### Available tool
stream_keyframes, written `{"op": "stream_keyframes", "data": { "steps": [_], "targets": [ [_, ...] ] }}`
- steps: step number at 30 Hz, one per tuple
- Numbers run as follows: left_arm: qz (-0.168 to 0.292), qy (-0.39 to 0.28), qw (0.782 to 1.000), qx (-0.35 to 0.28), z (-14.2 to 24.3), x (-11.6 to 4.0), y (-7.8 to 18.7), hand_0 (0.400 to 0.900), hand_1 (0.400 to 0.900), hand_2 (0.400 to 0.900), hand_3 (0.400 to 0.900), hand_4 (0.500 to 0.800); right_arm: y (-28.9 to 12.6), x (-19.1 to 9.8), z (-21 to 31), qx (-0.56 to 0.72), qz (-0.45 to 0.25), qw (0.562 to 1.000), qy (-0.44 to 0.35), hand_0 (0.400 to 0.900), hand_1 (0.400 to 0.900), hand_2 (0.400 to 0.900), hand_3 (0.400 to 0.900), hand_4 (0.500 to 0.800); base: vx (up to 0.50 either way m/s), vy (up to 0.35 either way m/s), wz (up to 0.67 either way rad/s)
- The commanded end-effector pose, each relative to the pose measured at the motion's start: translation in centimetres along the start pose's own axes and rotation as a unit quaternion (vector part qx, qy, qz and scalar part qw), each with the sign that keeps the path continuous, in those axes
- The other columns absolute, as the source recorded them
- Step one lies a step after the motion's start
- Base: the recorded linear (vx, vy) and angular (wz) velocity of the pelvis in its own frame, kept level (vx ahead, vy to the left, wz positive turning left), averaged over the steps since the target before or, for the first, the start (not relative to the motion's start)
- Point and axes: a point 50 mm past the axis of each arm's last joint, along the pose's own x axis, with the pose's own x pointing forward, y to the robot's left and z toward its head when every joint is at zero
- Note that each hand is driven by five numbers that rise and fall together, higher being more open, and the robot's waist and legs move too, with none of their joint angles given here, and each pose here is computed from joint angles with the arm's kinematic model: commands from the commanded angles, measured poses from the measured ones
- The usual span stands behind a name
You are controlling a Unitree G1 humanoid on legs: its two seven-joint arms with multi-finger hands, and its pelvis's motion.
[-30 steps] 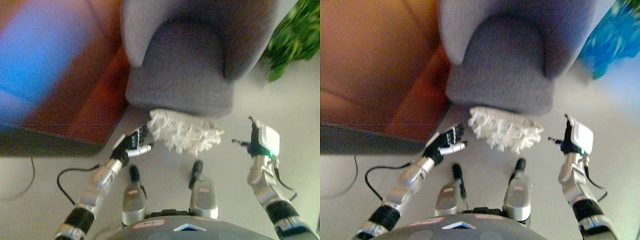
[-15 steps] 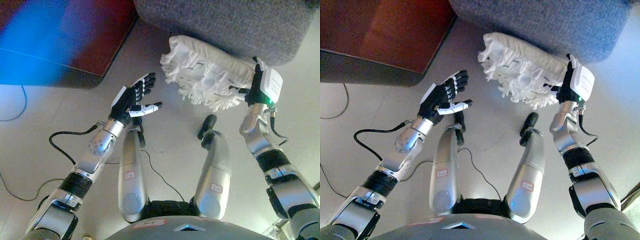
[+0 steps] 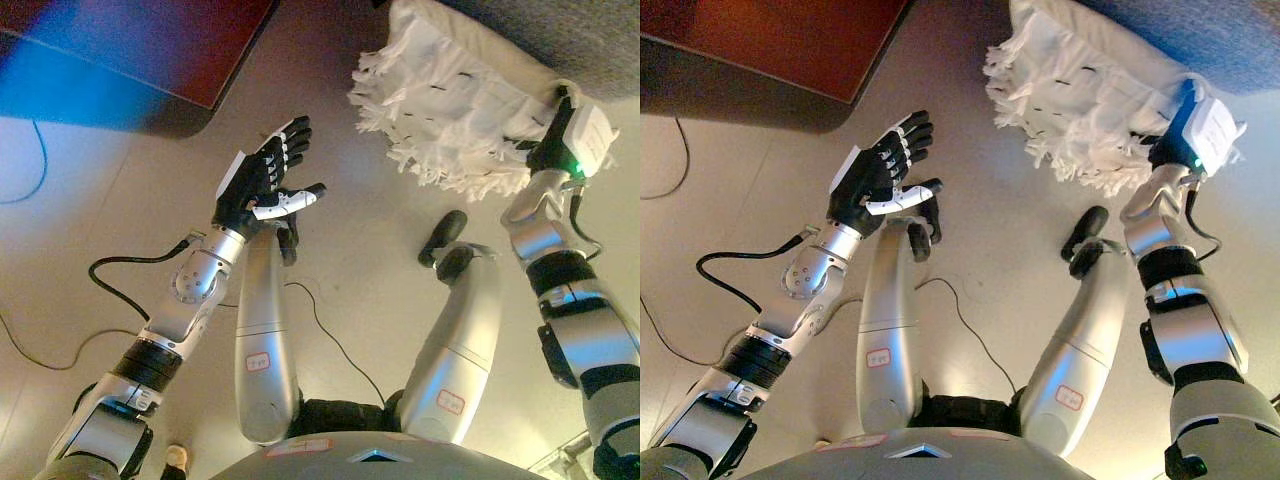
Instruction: Pick up the pillow and put it on the sofa.
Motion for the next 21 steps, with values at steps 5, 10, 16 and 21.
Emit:
{"op": "stream_keyframes", "data": {
  "steps": [5, 10, 16, 21],
  "targets": [
    [-0.073, -0.114, 0.990, -0.047, 4.2, 1.6, -2.6, 0.900, 0.900, 0.900, 0.900, 0.800, -2.2, 2.4, 0.2, 0.017, 0.027, 0.996, 0.088, 0.563, 0.563, 0.563, 0.563, 0.598, 0.011, -0.024, 0.13],
    [-0.076, -0.108, 0.990, -0.053, 4.0, 1.8, -3.3, 0.900, 0.900, 0.900, 0.900, 0.800, -1.6, 2.3, 2.2, 0.073, 0.061, 0.992, 0.084, 0.400, 0.400, 0.400, 0.400, 0.500, 0.014, 0.007, 0.04],
    [-0.070, -0.104, 0.991, -0.056, 4.1, 1.9, -3.3, 0.900, 0.900, 0.900, 0.900, 0.800, -0.7, 1.5, 2.8, 0.098, 0.060, 0.990, 0.083, 0.400, 0.400, 0.400, 0.400, 0.500, 0.000, 0.000, 0.00],
    [-0.047, -0.089, 0.991, -0.091, 3.7, 2.2, -3.3, 0.900, 0.900, 0.900, 0.900, 0.800, -0.3, 1.1, 3.1, 0.110, 0.052, 0.990, 0.077, 0.400, 0.400, 0.400, 0.400, 0.500, 0.000, 0.000, 0.00]
  ]
}}
